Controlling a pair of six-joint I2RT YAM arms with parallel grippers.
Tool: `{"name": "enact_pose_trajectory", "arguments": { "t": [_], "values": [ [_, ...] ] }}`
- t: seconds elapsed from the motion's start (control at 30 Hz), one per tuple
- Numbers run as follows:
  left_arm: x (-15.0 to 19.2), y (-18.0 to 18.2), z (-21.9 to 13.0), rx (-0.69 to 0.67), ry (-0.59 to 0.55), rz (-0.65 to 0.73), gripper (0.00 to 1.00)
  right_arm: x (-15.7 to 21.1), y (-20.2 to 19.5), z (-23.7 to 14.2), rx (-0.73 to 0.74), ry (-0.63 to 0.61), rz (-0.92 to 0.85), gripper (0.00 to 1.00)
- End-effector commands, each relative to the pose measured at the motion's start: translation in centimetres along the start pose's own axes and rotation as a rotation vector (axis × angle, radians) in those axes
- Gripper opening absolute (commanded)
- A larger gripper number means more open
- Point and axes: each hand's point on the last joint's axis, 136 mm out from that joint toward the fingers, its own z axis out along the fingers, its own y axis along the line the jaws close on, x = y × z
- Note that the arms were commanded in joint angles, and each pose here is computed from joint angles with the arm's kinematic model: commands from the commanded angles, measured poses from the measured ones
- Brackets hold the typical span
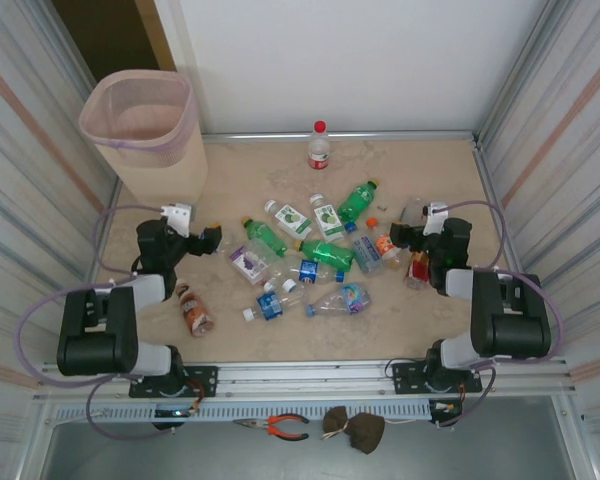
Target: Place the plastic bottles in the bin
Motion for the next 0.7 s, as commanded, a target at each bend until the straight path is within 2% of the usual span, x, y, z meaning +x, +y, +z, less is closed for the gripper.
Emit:
{"name": "enact_pose_trajectory", "arguments": {
  "t": [0.0, 0.17, 0.33, 0.5, 0.67],
  "values": [
    [-1.4, 0.0, -0.4, -0.036, 0.014, 0.022, 0.98, -1.4, 0.2, -0.3, 0.022, 0.008, -0.036, 0.99],
    [-1.7, 0.5, -1.4, -0.176, 0.121, 0.014, 0.97, -2.7, 0.9, -1.0, 0.059, 0.031, -0.052, 0.99],
    [-1.9, 0.7, -3.9, -0.239, 0.212, -0.140, 0.97, -3.9, 2.6, -1.9, 0.040, 0.061, -0.055, 0.99],
    [0.4, 0.1, -6.9, -0.281, 0.384, -0.304, 0.94, -4.6, 4.0, -2.7, 0.025, 0.120, -0.059, 0.99],
    [3.1, -0.9, -10.0, -0.328, 0.571, -0.439, 0.93, -6.1, 5.5, -3.8, -0.009, 0.126, -0.031, 0.99]
  ]
}}
